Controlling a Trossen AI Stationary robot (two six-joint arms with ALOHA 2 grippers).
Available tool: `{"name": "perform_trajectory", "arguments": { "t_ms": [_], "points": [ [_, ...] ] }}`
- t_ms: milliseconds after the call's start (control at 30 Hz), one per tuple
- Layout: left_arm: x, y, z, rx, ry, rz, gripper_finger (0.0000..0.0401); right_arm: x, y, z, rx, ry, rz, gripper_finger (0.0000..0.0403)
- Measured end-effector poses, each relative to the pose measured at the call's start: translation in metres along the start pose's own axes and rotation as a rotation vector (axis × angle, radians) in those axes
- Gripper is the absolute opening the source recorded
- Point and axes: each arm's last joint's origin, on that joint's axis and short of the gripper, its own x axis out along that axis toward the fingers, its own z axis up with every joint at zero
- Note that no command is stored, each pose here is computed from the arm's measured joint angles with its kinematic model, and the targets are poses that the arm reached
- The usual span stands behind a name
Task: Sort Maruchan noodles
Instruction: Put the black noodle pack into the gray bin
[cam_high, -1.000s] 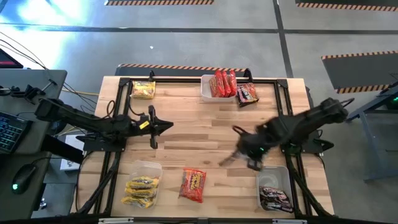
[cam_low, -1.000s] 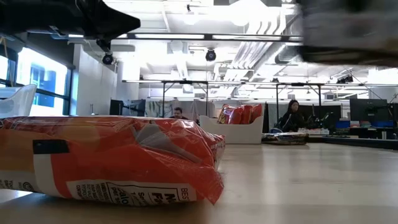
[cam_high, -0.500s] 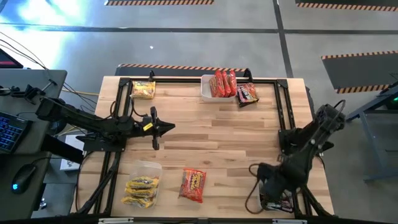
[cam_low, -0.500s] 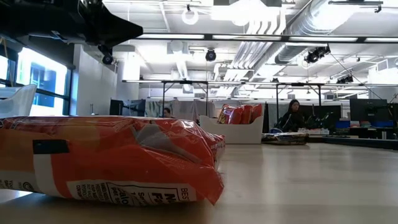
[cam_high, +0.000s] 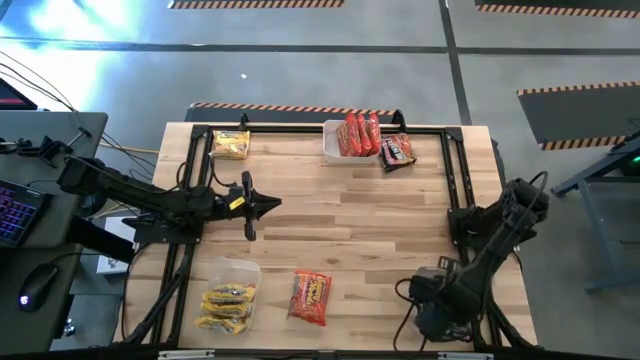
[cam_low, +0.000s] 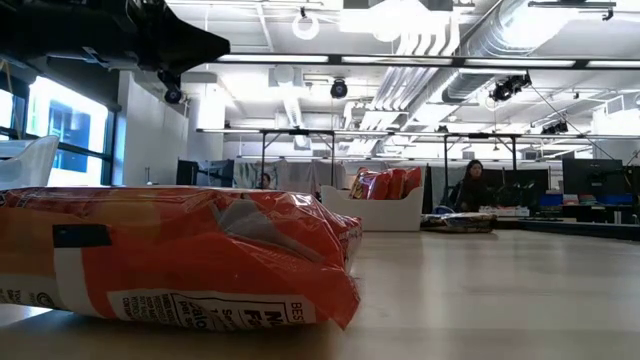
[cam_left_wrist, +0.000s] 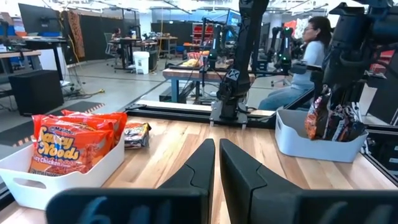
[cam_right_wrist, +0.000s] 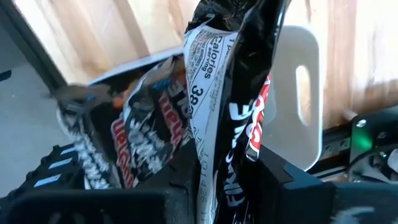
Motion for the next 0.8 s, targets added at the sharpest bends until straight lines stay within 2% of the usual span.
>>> {"name": "perform_trajectory", "arguments": {
  "t_ms": [200,333,800],
  "points": [
    [0.000,0.000,0.000,-0.004,0.000,0.000,0.0014,0.002,0.006,-0.015,-0.010,-0.003,-0.003,0.0078],
    [0.000,0.000,0.000,-0.006,-0.001,0.000,0.0014,0.015,0.008,-0.020,-0.024,0.004,-0.007,0.0078],
    [0.000,0.000,0.001,-0.011,-0.013,0.000,0.0014,0.065,0.006,-0.017,-0.133,0.031,0.036,0.0080]
  ]
}}
